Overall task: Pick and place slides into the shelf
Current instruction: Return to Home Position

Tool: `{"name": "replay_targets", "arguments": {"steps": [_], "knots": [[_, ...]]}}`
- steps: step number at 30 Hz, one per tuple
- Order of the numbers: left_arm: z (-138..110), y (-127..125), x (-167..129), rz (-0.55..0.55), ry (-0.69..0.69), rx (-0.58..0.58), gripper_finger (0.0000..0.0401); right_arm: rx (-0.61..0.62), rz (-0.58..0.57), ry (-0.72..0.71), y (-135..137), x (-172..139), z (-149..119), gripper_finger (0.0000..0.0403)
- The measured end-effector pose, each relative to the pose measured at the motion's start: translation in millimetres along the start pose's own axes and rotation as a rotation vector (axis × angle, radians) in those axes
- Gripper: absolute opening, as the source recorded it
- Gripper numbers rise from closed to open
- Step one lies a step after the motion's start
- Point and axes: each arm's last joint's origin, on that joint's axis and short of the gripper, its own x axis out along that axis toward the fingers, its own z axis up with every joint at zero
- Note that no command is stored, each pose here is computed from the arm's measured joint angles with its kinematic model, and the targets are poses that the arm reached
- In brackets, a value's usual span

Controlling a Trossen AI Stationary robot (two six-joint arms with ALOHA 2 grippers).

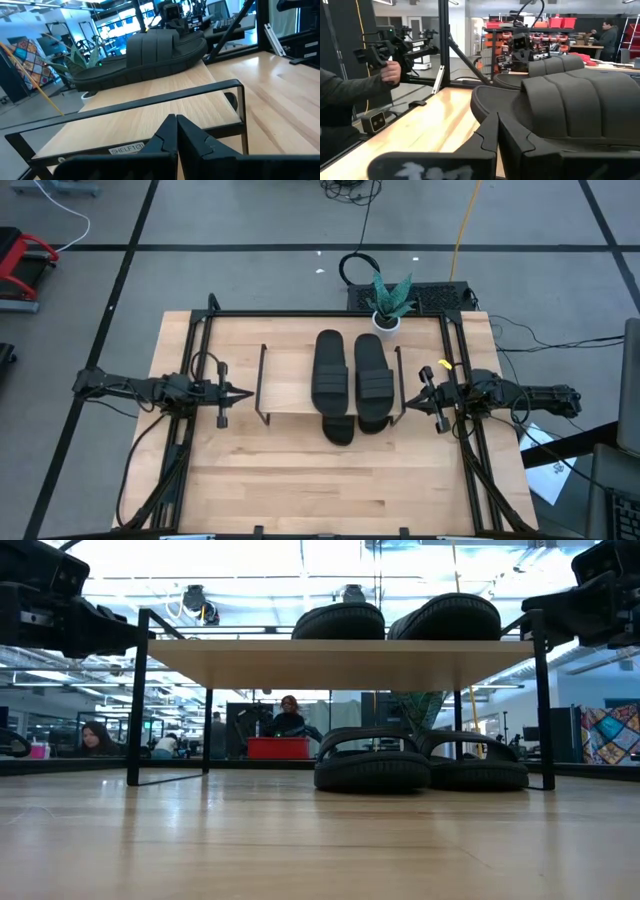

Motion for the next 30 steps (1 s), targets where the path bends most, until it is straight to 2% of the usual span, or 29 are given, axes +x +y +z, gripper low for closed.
{"name": "replay_targets", "arguments": {"steps": [5, 10, 23, 30], "knots": [[-0.2, 0.0, 0.0, 0.0, 0.001, 0.006, 0.0001, -0.008, -0.019, 0.001, -0.6, 0.0, 0.0, 0.0], [-0.2, 0.0, 0.0, 0.0, 0.001, -0.002, 0.0001, 0.009, -0.091, 0.012, -2.7, -0.2, -1.1, 0.0], [-0.1, -0.1, 0.0, -0.001, 0.001, -0.072, 0.0001, 0.005, -0.092, 0.013, -2.7, -0.2, -1.2, 0.0], [-0.2, -0.1, 0.1, -0.001, 0.001, -0.072, 0.0016, 0.008, -0.092, 0.012, -2.7, -0.2, -1.2, 0.0]]}}
